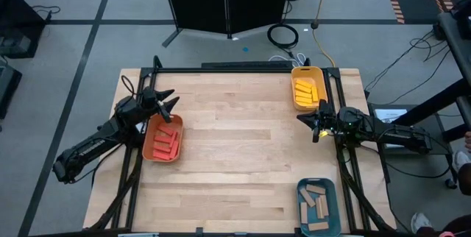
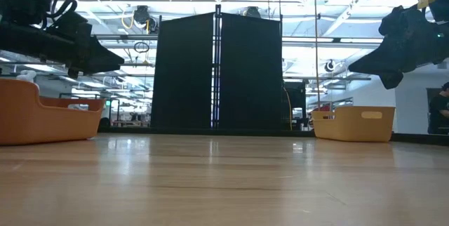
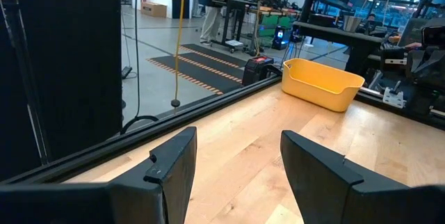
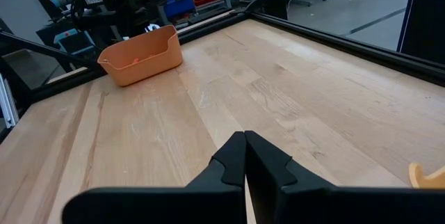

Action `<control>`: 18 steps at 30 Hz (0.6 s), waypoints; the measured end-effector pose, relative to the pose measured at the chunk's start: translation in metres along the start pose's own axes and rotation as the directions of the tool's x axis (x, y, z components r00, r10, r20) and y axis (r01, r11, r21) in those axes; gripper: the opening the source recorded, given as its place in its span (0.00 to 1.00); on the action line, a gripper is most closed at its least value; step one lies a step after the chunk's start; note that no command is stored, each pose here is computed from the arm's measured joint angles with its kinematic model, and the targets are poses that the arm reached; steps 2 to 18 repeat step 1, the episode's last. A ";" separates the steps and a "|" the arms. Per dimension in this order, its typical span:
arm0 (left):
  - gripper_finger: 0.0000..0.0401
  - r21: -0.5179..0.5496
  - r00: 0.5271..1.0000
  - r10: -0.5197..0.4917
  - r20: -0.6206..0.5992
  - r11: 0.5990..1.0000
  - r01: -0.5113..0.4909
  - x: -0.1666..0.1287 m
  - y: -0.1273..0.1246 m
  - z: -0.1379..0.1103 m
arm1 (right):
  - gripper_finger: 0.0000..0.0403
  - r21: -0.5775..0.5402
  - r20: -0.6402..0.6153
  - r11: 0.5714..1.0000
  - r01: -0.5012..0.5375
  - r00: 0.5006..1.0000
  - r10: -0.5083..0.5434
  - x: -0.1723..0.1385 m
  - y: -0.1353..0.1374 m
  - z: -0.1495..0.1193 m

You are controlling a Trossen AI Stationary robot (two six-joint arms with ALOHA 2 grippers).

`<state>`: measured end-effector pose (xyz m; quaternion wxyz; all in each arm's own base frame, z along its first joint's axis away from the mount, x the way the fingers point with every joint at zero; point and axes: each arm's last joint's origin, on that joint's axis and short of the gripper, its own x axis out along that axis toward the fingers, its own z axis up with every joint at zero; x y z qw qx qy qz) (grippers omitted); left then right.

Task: Sort blocks
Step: Return to Home Position

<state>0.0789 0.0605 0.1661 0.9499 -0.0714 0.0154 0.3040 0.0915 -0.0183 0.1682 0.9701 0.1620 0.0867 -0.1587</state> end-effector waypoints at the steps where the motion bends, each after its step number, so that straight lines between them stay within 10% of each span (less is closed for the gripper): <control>1: 0.51 0.000 1.000 0.000 0.000 1.000 0.000 0.000 0.000 0.000 | 0.00 0.000 -0.001 1.000 0.000 1.000 0.000 0.000 0.000 0.000; 18: 0.51 0.000 1.000 0.000 0.000 1.000 0.000 0.000 0.000 0.000 | 0.00 0.000 -0.001 1.000 0.000 1.000 0.000 0.000 0.000 0.000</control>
